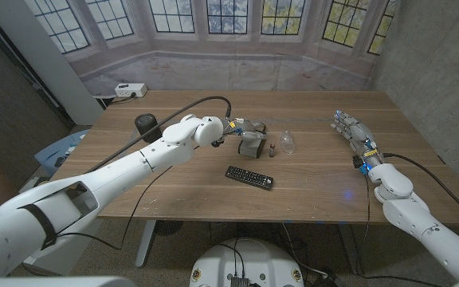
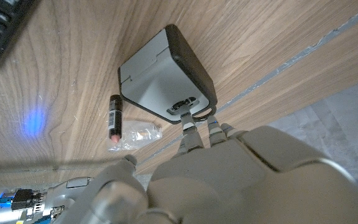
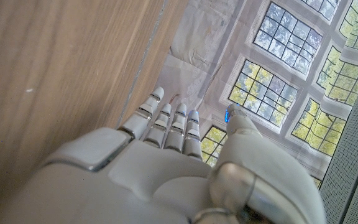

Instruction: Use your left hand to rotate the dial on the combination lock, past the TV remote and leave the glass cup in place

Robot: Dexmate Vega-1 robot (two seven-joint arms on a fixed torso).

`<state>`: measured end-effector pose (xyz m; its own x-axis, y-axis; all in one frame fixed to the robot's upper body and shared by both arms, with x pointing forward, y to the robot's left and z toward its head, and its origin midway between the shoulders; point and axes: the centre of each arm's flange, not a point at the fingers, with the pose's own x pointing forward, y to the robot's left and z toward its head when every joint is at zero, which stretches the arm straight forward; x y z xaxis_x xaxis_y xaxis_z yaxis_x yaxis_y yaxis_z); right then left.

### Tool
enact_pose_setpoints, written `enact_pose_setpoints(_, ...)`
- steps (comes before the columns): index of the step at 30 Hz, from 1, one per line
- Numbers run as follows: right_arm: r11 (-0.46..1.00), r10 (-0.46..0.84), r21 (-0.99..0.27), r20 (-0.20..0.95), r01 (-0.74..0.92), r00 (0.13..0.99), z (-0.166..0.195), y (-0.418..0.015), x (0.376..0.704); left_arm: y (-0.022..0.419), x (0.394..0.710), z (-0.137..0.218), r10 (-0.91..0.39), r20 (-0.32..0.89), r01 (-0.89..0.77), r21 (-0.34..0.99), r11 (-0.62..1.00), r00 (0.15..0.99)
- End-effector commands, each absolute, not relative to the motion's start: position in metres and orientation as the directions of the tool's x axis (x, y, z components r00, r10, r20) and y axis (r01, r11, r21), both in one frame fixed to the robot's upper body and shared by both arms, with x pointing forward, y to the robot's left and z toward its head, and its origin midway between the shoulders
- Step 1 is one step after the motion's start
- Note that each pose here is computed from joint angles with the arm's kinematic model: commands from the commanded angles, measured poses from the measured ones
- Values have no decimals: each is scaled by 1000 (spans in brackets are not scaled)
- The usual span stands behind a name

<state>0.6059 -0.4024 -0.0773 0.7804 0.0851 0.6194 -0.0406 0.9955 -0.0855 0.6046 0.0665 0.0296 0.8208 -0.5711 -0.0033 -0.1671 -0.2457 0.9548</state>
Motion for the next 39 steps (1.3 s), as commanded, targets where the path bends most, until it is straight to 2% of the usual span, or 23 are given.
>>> enact_pose_setpoints(1,996,81,-88,622,-33,779,-78,-401,603,68,603,23,-575,-12,-154,959,-239,818)
enact_pose_setpoints(39,994,91,-98,618,-38,781,-77,-392,604,82,595,14,-561,-7,-126,972,-199,828)
